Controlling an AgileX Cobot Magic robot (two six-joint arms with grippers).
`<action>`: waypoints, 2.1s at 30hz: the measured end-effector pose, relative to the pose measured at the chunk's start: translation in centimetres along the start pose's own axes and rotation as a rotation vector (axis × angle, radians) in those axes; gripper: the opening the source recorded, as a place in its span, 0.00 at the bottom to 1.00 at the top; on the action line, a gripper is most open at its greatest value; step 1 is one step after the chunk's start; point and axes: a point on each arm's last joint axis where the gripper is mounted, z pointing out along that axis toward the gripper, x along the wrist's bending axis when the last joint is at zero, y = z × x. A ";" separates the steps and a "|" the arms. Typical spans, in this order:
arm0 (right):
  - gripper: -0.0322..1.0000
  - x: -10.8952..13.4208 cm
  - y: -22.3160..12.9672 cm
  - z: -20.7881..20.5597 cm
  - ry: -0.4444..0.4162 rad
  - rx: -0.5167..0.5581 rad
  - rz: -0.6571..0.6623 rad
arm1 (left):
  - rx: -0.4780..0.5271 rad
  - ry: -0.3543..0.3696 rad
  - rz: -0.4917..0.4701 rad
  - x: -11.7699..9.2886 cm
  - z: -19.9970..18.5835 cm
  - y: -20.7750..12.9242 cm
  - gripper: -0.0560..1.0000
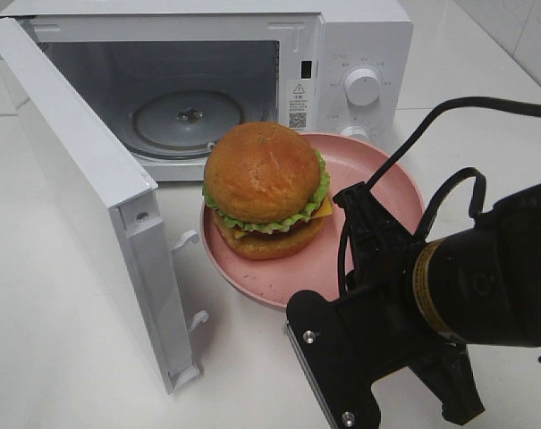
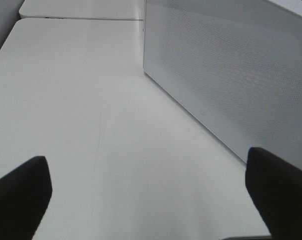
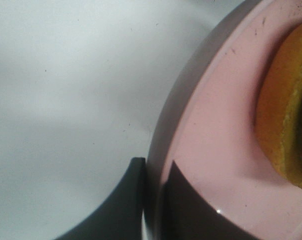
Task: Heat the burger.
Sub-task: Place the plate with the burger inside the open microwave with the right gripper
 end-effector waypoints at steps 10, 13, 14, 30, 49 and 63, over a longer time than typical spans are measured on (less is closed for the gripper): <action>0.10 -0.2 -0.4 0.2 0.008 -0.011 0.040 | 0.000 0.000 0.000 0.0 0.0 0.0 0.98; 0.10 -0.6 -0.9 0.6 0.000 -0.019 0.051 | 0.000 0.000 0.000 0.0 0.0 0.0 0.98; 0.10 -0.9 -1.3 0.7 -0.007 -0.027 0.050 | 0.000 0.000 0.000 0.0 0.0 0.0 0.98; 0.10 -1.9 -4.1 2.0 0.013 -0.099 -0.017 | 0.000 0.000 0.000 0.0 0.0 0.0 0.98; 0.10 -3.3 -4.5 1.8 0.041 -0.233 -0.109 | 0.000 0.000 0.000 0.0 0.0 0.0 0.98; 0.10 -4.2 -4.3 2.7 0.038 -0.228 -0.109 | 0.000 0.000 0.000 0.0 0.0 0.0 0.98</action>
